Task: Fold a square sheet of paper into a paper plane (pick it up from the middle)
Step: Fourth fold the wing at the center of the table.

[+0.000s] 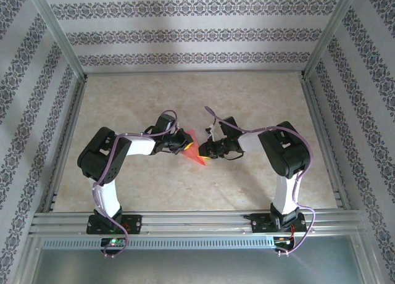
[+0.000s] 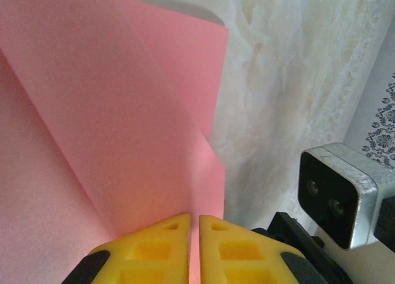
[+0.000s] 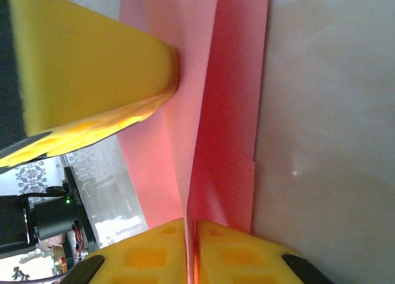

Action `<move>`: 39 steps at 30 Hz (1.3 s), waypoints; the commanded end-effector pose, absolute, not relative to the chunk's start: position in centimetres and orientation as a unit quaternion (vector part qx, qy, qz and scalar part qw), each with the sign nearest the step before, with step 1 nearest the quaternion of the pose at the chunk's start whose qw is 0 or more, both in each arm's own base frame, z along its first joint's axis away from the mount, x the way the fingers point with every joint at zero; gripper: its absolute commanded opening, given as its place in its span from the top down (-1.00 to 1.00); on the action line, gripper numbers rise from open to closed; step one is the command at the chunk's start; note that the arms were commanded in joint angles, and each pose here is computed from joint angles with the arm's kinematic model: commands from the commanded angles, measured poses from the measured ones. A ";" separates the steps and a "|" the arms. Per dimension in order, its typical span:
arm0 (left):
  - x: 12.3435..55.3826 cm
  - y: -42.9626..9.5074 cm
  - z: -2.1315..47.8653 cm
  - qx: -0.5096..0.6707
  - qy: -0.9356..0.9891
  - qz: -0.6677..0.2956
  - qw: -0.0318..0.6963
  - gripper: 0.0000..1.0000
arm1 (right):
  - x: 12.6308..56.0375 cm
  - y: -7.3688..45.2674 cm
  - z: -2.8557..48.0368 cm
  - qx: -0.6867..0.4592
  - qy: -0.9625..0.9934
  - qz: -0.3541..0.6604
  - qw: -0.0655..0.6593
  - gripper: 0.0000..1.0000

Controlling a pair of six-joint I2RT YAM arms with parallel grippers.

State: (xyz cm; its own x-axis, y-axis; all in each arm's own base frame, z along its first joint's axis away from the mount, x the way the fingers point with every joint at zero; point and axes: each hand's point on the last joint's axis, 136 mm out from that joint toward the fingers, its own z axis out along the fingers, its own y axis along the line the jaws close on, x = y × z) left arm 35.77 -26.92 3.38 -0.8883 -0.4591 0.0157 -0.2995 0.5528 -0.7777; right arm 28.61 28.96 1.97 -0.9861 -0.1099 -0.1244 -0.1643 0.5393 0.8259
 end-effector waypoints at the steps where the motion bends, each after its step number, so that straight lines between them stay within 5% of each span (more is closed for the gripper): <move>1: 35.7 -27.8 2.9 -0.192 0.880 -0.423 0.096 0.77 | 28.2 26.7 -2.9 -0.034 0.915 0.401 0.009 0.64; 28: 35.8 -26.1 5.5 -0.193 0.875 -0.425 0.130 0.69 | 27.8 25.4 -4.4 -0.031 0.930 0.366 0.006 0.82; 39: 35.2 -26.1 4.1 -0.202 0.877 -0.421 0.114 0.76 | 27.9 25.4 -4.5 -0.047 0.931 0.360 0.024 0.74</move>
